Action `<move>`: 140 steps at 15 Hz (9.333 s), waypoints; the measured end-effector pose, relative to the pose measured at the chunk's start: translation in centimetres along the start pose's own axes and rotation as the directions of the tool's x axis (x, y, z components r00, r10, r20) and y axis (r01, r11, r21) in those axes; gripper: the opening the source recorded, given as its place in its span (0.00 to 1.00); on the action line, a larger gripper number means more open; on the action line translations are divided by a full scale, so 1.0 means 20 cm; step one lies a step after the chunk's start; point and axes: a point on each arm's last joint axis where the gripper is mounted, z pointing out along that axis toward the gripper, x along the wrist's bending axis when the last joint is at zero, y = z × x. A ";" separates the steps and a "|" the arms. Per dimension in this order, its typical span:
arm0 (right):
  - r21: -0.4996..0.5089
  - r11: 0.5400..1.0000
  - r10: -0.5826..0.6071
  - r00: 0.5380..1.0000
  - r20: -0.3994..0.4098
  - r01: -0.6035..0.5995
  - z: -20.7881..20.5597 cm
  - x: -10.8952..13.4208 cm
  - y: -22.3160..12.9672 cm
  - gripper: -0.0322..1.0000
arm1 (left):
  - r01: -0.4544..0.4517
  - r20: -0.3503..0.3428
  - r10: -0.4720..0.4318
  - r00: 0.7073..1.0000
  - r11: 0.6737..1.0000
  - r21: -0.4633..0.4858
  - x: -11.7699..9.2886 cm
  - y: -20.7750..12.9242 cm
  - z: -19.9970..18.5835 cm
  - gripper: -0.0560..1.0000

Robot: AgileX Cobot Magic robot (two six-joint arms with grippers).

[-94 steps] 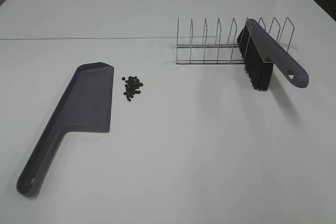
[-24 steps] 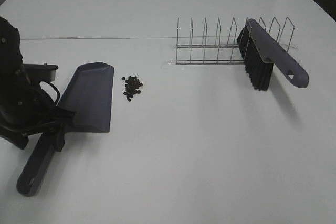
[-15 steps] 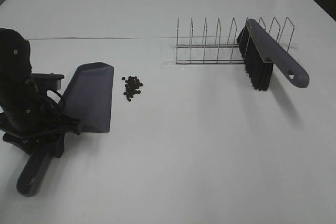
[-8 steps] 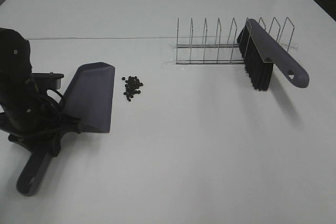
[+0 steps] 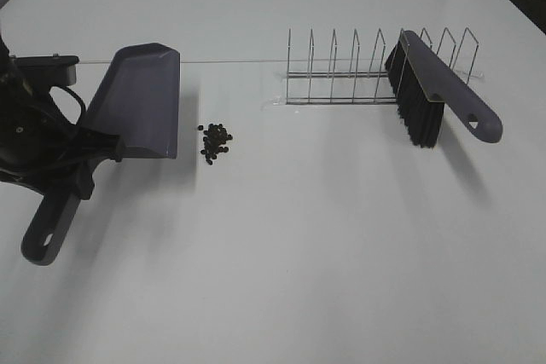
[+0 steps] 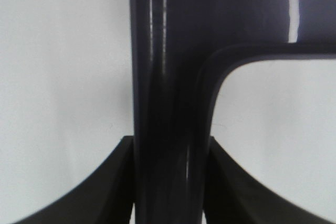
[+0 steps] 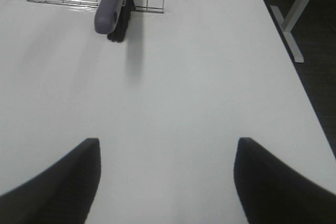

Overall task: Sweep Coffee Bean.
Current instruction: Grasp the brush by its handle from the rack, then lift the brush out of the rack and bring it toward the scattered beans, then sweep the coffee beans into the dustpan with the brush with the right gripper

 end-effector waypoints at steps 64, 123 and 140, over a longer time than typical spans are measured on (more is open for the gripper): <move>0.533 0.845 0.152 0.977 -0.148 -0.050 2.07 0.34 1.33 0.40 | -0.013 0.009 0.014 1.000 0.998 -0.055 0.00 0.02 -0.01 0.38; 0.537 0.729 -0.097 0.841 -0.533 0.425 1.80 1.41 1.00 0.40 | 0.052 -0.015 -0.050 0.999 0.965 0.259 0.00 -0.09 0.34 0.38; 0.522 0.715 0.063 0.700 -0.711 0.466 1.74 2.01 0.56 0.40 | 0.052 -0.014 -0.050 0.999 0.965 0.257 0.00 -0.09 0.34 0.38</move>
